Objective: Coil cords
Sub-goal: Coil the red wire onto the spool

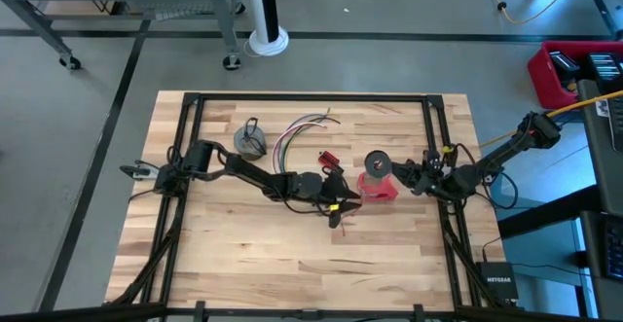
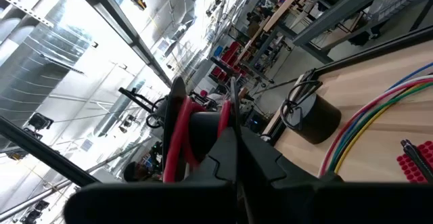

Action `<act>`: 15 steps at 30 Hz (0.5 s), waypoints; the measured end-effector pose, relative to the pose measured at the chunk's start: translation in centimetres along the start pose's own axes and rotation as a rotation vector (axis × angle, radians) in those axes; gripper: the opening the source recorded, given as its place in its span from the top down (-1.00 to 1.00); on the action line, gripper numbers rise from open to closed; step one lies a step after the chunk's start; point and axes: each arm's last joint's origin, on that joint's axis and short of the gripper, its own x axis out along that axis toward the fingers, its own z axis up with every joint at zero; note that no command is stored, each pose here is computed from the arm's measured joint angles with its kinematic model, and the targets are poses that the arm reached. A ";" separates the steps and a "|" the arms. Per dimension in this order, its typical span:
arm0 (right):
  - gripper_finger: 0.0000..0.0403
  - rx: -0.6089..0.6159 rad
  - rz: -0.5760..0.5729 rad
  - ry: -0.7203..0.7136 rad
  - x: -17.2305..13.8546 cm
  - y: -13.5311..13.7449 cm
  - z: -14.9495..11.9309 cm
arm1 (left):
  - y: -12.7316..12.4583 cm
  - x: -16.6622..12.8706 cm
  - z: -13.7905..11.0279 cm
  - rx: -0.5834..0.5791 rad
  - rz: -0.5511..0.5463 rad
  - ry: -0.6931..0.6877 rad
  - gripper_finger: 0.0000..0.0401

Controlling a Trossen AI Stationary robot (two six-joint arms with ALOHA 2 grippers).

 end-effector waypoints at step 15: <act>0.98 -0.022 0.041 0.000 1.0 -0.5 0.7 | 0.1 0.1 -0.3 -0.012 0.021 0.060 0.36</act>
